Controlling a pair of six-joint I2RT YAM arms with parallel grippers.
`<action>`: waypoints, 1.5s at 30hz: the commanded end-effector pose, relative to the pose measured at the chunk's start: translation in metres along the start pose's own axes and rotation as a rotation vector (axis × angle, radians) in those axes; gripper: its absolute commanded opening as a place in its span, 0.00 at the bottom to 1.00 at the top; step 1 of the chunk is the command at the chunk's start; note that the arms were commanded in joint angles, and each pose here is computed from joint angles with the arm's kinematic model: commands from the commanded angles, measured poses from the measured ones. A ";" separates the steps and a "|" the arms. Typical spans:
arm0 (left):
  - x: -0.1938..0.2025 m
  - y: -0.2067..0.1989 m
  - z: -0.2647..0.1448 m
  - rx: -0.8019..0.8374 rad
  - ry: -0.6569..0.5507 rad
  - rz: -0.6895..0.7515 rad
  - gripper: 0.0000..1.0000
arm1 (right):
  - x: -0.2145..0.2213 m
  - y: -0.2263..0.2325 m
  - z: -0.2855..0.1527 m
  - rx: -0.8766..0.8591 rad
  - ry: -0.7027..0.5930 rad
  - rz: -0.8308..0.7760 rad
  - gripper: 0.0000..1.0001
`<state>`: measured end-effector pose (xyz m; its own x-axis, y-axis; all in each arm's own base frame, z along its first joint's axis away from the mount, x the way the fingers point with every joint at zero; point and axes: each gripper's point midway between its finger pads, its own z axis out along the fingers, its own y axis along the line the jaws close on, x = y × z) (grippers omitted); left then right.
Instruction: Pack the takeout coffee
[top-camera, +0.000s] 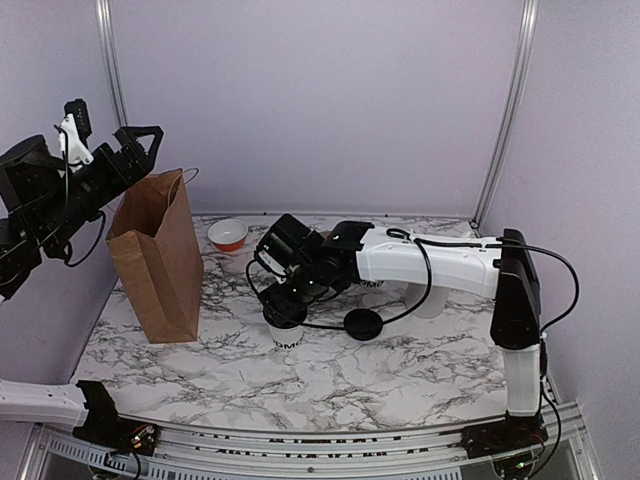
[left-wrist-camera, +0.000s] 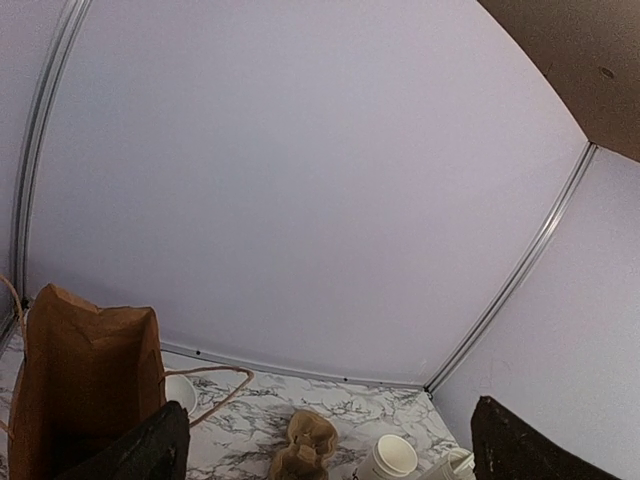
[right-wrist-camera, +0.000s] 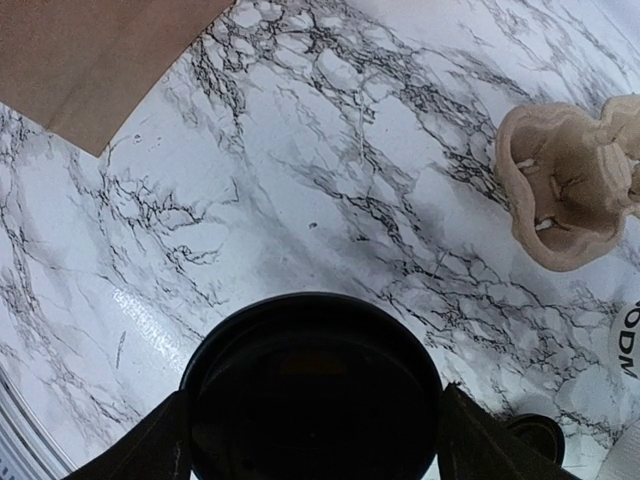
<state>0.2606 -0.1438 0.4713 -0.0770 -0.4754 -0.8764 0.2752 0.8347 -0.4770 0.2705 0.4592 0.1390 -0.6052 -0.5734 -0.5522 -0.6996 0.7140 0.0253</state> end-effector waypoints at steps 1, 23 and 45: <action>-0.004 0.006 -0.005 -0.018 -0.017 -0.001 0.99 | -0.007 0.008 0.000 0.022 -0.010 -0.009 0.80; -0.015 0.019 -0.020 -0.063 -0.033 0.000 0.99 | 0.001 0.010 -0.003 0.012 -0.019 0.025 0.71; -0.053 0.106 -0.061 -0.661 -0.075 0.295 0.99 | -0.021 -0.009 -0.035 -0.055 -0.165 0.023 0.64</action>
<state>0.2304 -0.0235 0.4718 0.0429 -0.3148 -0.9482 -0.2301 0.9205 -0.3160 0.2678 0.4484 0.1474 -0.5898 -0.5315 -0.6079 -0.6896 0.7233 0.0366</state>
